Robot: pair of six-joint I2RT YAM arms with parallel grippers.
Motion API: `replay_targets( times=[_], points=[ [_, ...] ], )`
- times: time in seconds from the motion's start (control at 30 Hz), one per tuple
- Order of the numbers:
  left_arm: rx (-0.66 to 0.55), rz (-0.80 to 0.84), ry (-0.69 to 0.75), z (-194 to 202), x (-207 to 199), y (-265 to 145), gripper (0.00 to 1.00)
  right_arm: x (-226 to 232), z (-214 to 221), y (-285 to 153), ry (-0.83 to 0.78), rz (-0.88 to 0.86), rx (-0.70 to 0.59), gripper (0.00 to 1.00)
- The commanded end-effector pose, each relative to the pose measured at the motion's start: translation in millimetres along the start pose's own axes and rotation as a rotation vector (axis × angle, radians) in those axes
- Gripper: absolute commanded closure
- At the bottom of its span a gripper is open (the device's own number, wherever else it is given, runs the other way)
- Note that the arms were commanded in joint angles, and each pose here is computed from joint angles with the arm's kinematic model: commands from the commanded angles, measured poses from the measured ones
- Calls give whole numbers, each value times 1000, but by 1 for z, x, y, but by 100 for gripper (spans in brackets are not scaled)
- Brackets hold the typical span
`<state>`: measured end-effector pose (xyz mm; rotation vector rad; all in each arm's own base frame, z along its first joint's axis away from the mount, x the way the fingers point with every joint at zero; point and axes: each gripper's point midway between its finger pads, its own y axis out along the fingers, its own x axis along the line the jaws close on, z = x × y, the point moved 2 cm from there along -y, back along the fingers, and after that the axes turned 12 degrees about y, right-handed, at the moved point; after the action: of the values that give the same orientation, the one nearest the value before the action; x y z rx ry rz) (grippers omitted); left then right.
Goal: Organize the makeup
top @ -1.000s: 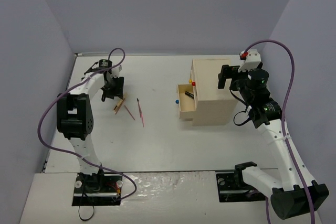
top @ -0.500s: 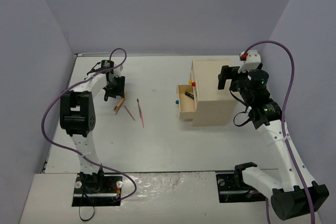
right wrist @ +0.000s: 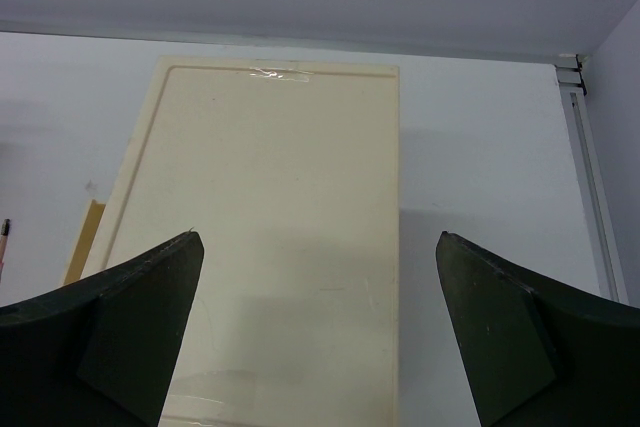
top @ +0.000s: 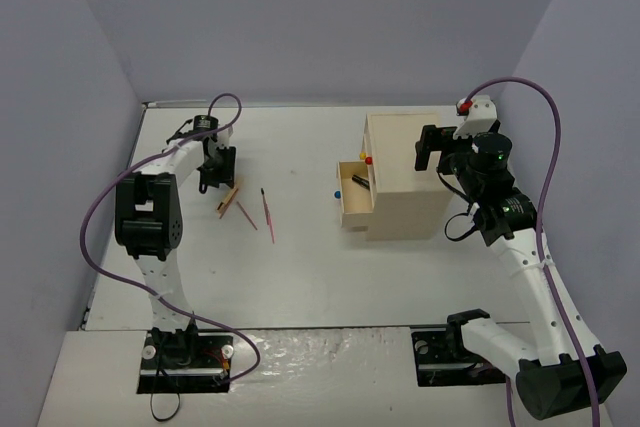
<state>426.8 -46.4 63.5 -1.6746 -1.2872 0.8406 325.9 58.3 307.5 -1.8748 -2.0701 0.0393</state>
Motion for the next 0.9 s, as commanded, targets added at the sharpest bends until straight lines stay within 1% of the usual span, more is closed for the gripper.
replay_targets(
  times=[0.0,0.37,0.57,0.87],
  points=[
    [-36,-14,8,-8,1,-10,61,9,-25,-3,13,-36,-102,0],
    [-146,19,30,-22,-9,-29,60,10,-26,-4,12,-41,-104,0],
    [-94,19,32,-12,-12,-20,60,11,-25,-2,13,-44,-100,0],
    [-37,-44,4,-3,-2,-15,62,10,-25,-3,13,-41,-101,0]
  ],
)
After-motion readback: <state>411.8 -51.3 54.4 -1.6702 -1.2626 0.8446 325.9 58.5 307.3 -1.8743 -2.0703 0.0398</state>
